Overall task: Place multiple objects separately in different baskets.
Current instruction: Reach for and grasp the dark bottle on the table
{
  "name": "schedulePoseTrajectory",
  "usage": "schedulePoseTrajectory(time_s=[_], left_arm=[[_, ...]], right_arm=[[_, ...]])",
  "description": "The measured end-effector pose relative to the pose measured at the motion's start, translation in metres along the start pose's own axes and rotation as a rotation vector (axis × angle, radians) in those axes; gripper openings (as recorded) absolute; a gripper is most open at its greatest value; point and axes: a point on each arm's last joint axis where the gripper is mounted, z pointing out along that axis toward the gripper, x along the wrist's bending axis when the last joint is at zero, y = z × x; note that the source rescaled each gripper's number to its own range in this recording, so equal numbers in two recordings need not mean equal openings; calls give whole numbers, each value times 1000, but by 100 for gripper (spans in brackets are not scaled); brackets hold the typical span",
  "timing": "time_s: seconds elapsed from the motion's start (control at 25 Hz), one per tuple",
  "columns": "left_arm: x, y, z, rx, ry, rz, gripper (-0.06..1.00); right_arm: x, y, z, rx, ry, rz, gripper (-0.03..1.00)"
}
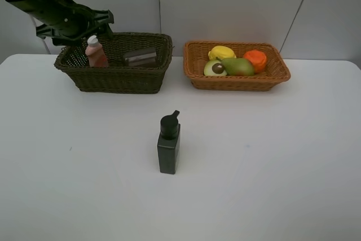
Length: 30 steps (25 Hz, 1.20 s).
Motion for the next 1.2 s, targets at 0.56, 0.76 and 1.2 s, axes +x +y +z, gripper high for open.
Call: schedulePoseTrajectory(time_s=[0.56,0.76,1.2], left_arm=[[-61,-47,-4,187,-12,320,100],[-91,-65,-21,225,-51,415,100],[-132,-91,-46,367,-180,331,100]], right_arm=[[0,0,0,0,0,0,100],[0,0,0,0,0,0,100],[0,0,0,0,0,0,100]])
